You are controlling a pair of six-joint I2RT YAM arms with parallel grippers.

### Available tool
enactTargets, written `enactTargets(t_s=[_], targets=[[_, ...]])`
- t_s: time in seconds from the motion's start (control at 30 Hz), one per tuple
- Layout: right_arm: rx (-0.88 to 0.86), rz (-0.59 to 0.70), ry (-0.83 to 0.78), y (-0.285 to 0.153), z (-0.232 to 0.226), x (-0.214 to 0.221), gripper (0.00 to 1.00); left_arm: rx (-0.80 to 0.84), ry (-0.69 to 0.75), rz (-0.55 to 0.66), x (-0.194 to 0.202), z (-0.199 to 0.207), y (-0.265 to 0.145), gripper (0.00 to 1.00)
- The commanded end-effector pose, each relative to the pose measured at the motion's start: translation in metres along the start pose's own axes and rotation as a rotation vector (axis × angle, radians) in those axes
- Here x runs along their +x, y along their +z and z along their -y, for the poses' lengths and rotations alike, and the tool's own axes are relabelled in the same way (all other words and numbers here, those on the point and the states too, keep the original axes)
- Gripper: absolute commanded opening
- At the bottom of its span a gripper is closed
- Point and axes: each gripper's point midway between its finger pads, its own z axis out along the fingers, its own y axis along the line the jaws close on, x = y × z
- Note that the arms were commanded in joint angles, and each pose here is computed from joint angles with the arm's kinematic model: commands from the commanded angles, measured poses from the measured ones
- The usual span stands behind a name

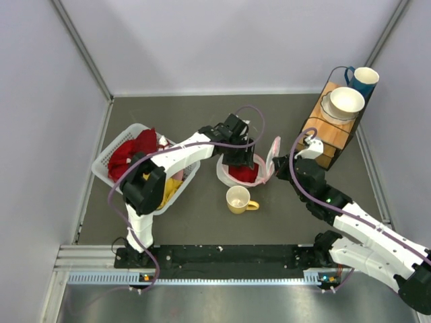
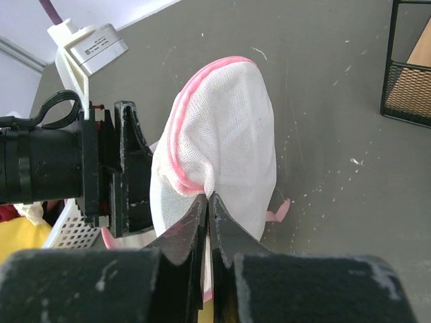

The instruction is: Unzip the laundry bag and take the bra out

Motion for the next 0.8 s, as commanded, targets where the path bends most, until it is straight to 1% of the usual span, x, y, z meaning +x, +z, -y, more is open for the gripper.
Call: enactTargets(t_s=[0.0,0.03,0.13,0.17,0.2,0.27,0.3,0.37,0.4,0.5,0.53,0.67,0.7,0.77], targets=[[-0.027,0.045,0.014,-0.003,-0.012,-0.019,0.00,-0.043,0.046,0.062,-0.014,0.009,0.005,0.67],[-0.034,0.045,0.018,-0.003,-0.014,-0.019,0.00,-0.048,0.051,0.069,-0.015,0.010,0.007,0.64],[-0.040,0.042,0.020,-0.003,-0.015,-0.018,0.00,-0.051,0.072,0.082,-0.021,0.013,0.016,0.44],[-0.038,0.044,0.020,-0.003,-0.014,-0.019,0.00,-0.047,0.077,0.081,-0.022,0.014,0.017,0.09],[-0.034,0.042,0.018,-0.003,-0.013,-0.017,0.00,-0.007,0.081,0.072,-0.025,0.023,0.013,0.00],[-0.026,0.049,0.014,-0.003,-0.011,-0.019,0.00,0.042,0.056,0.055,-0.025,0.030,0.002,0.00],[-0.021,0.048,0.011,-0.004,-0.010,-0.019,0.00,0.098,0.058,0.079,-0.031,0.042,-0.015,0.00],[-0.012,0.051,0.019,-0.004,-0.007,-0.018,0.00,0.141,0.073,0.113,-0.037,0.053,-0.032,0.00],[-0.014,0.050,0.020,-0.004,-0.007,-0.017,0.00,0.163,0.085,0.138,-0.041,0.060,-0.047,0.00],[-0.016,0.045,0.020,-0.005,-0.007,-0.016,0.00,0.215,0.107,0.167,-0.046,0.072,-0.075,0.00],[-0.011,0.042,0.016,-0.004,-0.006,-0.015,0.00,0.250,0.109,0.159,-0.044,0.078,-0.082,0.00],[0.020,0.038,0.029,-0.005,0.001,-0.013,0.00,0.363,0.075,0.176,-0.049,0.087,-0.118,0.00],[0.029,0.036,0.033,-0.004,0.005,-0.011,0.00,0.397,0.063,0.221,-0.060,0.088,-0.136,0.00],[0.035,0.033,0.053,-0.005,0.008,-0.008,0.00,0.463,0.051,0.228,-0.063,0.091,-0.154,0.00]])
